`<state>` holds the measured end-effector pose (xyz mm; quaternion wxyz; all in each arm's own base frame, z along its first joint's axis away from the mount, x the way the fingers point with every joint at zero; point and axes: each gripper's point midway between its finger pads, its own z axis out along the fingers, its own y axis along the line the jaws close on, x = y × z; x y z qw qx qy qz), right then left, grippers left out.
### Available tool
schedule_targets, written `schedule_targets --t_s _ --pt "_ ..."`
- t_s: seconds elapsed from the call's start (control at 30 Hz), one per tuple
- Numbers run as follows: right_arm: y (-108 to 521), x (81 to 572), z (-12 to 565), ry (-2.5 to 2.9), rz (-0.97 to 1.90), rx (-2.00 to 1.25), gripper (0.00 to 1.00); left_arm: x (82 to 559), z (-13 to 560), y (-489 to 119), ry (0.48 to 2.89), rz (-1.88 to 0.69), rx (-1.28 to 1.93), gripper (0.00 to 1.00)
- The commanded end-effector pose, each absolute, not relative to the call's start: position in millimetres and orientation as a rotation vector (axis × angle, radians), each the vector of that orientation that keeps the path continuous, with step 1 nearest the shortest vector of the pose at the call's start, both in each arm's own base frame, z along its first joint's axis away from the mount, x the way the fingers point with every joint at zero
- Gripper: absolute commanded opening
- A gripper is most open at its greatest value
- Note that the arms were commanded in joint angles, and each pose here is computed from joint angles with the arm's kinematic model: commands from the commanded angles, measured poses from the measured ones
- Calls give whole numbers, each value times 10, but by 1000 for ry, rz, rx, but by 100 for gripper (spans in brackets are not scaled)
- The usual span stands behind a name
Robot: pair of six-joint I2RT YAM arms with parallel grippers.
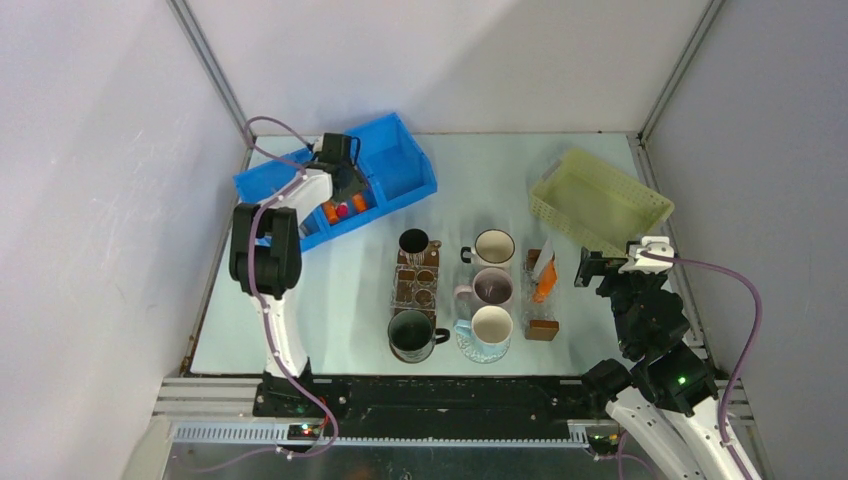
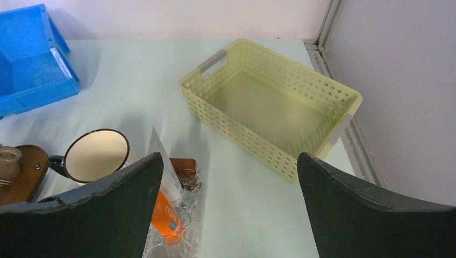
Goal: Prepare toiletry sets of a toothbrush and toothpaste on the tray
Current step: Pick up the toothpaste from the storage box.
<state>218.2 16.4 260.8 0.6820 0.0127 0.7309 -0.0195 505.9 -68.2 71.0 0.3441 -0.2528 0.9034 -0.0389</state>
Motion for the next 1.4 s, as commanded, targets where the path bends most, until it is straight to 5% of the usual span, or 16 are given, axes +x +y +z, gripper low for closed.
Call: schedule_targets --t_s 0.0,0.33,0.53,0.87,1.37 --pt "184 2215 2643 1624 -35 31 97 5130 641 -698 2362 -112 -673 55" --pt "192 2211 2647 1623 -29 27 97 5076 307 -738 2460 -98 -680 54" --pt "197 2212 2646 1623 -27 25 98 5053 354 -727 2461 -92 -665 42" --pt "217 2198 2690 1604 -7 19 98 5076 1124 -685 2298 -134 -589 19" --pt "358 2096 3033 1573 80 -74 98 4662 2346 -1052 2020 -359 -353 10"
